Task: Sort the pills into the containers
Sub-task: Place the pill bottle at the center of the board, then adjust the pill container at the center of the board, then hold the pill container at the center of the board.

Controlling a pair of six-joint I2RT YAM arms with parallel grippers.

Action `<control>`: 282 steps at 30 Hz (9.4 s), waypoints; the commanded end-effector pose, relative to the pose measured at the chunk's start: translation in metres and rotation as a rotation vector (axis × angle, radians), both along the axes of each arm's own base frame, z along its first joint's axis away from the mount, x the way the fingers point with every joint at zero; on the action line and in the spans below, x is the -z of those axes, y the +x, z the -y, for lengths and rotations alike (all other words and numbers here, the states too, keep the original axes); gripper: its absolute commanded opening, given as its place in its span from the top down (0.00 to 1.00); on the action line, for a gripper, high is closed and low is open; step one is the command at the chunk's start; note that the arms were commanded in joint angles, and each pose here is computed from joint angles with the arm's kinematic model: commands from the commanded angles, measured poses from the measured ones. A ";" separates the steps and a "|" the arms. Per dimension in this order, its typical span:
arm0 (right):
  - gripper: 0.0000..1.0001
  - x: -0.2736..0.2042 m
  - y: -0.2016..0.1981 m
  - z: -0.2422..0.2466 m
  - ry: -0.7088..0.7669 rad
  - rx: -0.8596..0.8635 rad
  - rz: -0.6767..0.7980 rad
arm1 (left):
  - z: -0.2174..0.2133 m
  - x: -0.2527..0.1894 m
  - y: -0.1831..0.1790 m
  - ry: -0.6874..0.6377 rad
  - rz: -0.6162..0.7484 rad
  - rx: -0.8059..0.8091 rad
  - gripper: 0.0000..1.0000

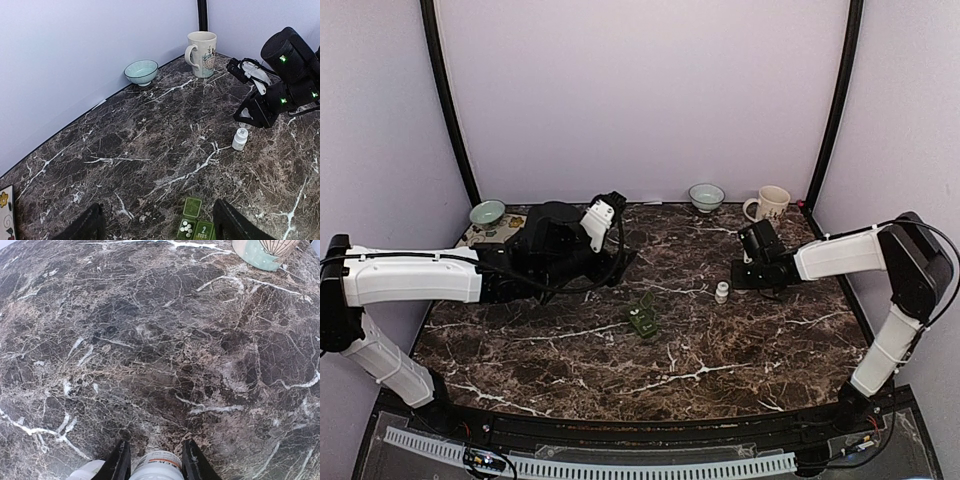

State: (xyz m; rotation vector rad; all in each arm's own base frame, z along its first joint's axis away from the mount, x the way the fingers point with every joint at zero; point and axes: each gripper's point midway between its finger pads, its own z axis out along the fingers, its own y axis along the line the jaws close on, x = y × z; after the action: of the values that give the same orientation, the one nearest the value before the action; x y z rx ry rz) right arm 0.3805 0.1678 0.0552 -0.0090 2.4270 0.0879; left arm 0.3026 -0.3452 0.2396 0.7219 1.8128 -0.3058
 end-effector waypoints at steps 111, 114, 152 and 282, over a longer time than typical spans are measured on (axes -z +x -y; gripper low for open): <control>0.93 -0.057 -0.011 -0.174 0.241 -0.456 -0.051 | -0.003 0.132 -0.076 -0.529 -0.985 0.041 1.00; 0.93 -0.051 -0.017 -0.175 0.251 -0.452 -0.060 | -0.006 0.141 -0.075 -0.526 -0.997 0.008 1.00; 0.98 0.013 -0.102 -0.203 0.306 -0.544 -0.252 | 0.017 0.209 -0.037 -0.396 -1.074 -0.150 1.00; 0.85 -0.018 -0.074 -0.195 0.314 -0.461 -0.152 | 0.039 0.198 -0.041 -0.032 -0.933 -0.126 1.00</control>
State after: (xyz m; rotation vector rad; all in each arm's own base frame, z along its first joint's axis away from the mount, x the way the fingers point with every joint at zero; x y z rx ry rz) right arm 0.2953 0.3511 0.0633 -0.4365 2.5337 0.6506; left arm 0.2664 -0.3869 0.0467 0.4410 2.6734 -0.7037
